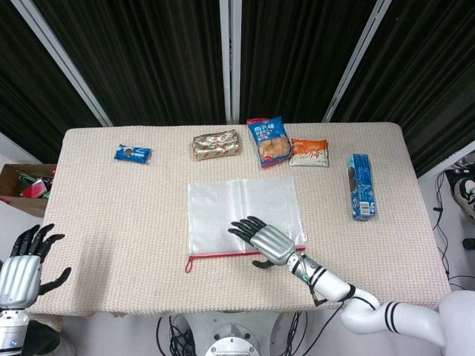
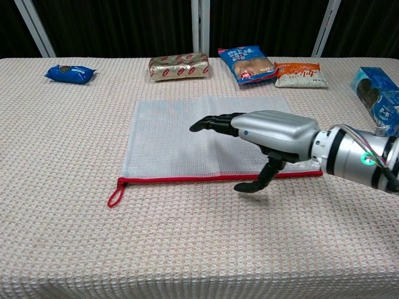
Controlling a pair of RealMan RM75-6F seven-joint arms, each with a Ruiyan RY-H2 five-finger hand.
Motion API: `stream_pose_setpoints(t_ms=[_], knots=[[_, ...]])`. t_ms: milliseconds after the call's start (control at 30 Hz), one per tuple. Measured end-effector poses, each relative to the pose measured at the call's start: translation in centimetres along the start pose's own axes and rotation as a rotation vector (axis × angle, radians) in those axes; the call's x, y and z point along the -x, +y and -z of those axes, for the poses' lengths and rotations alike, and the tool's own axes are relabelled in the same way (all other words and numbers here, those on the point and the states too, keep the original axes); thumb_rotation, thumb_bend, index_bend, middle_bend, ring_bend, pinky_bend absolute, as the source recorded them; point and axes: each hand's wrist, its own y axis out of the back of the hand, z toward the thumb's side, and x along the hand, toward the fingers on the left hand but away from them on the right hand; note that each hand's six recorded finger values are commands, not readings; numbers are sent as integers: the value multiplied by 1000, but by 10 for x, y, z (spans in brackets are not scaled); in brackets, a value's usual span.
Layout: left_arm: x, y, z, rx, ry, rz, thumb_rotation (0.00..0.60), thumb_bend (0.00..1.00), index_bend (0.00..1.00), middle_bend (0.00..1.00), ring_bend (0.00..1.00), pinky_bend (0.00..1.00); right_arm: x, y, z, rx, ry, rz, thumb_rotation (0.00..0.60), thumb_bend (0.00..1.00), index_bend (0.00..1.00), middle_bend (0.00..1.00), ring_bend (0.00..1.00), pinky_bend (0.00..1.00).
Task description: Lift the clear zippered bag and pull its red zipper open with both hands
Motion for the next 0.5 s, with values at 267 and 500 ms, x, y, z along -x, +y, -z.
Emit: stream_pose_setpoints(t_ms=[267, 500], knots=[[-3, -4, 3, 9, 1, 8, 600, 204, 253, 116, 63, 103, 30, 17, 30, -43, -95, 34, 600, 160, 0, 0, 0, 0], [-3, -4, 6, 3, 4, 13, 600, 203, 253, 116, 63, 104, 38, 34, 19, -46, -65, 44, 600, 163, 0, 8, 0, 0]])
